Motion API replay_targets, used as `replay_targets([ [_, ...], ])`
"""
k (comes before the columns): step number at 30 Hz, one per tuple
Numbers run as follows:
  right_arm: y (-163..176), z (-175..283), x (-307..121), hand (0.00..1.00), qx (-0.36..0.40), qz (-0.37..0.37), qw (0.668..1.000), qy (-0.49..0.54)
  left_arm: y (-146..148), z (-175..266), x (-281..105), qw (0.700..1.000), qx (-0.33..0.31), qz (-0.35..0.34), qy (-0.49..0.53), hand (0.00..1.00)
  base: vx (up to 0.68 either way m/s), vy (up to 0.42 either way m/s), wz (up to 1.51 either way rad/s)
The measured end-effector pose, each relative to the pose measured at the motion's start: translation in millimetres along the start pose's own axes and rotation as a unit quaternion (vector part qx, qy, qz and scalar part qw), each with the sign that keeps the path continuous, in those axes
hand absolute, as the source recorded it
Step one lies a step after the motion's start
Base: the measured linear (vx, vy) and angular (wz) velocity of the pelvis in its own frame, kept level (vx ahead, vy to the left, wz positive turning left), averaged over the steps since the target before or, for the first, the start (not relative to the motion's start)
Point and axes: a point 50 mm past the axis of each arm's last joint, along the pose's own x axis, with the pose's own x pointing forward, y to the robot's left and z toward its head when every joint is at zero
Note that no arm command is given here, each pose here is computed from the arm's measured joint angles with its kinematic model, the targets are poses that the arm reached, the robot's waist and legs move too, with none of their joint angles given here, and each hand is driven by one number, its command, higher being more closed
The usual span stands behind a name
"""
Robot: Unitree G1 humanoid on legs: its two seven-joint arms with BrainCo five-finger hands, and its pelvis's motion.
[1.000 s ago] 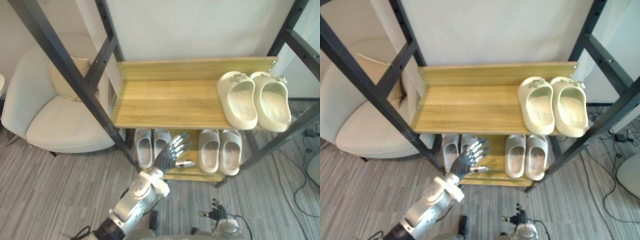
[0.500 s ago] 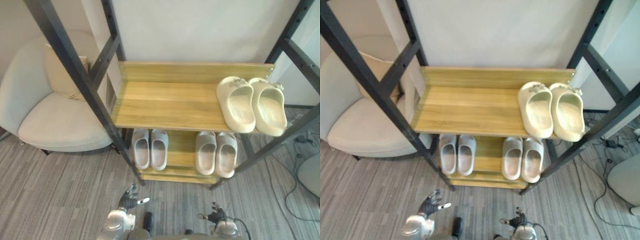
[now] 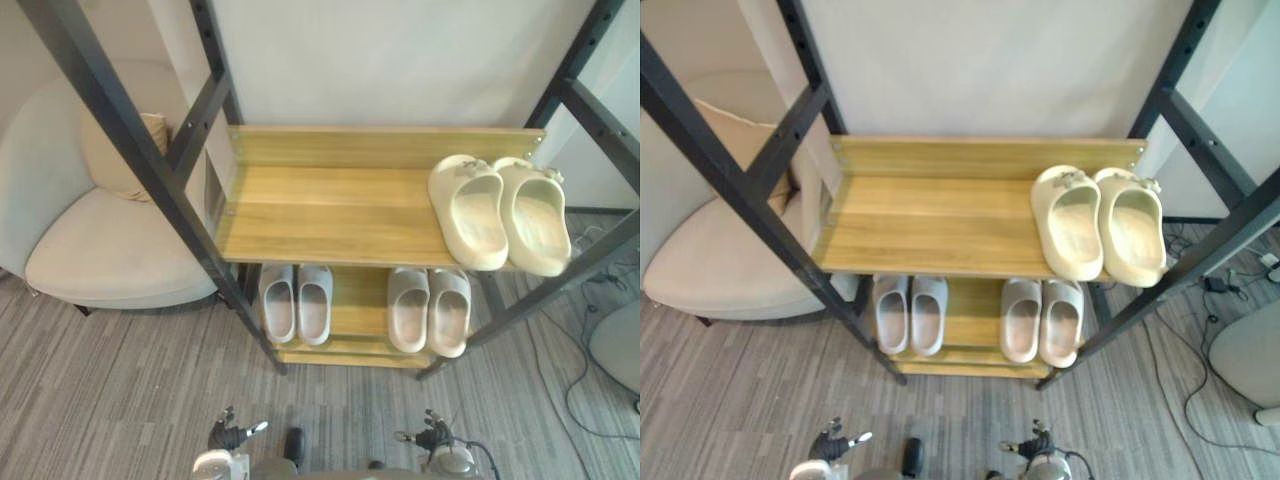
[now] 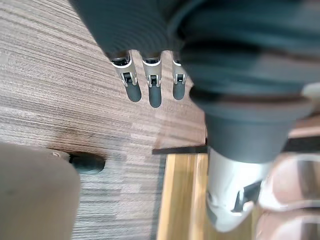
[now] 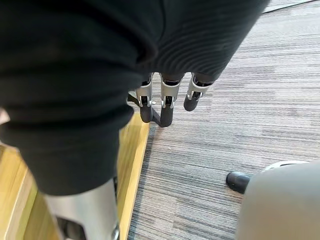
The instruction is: Organize the slippers on the shoe rack
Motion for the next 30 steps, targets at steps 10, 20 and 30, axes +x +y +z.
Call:
replay_targets([
  [10,11,5,-7,0.0,0.025,0.001,1.0,-0.018,-9,19,5,1.0,-0.015,0.006,-0.026,0.0,0.08,-0.14,1.0],
  [20,17,31,-2,0.0,0.047,0.001,0.998,-0.048,-27,22,5,0.999,-0.03,-0.01,-0.023,0.0,0.13,-0.134,0.5],
  [30,16,61,1,0.0,0.063,-0.005,0.994,-0.091,-44,33,6,0.999,-0.011,-0.032,-0.031,0.0,-0.04,0.014,0.6],
])
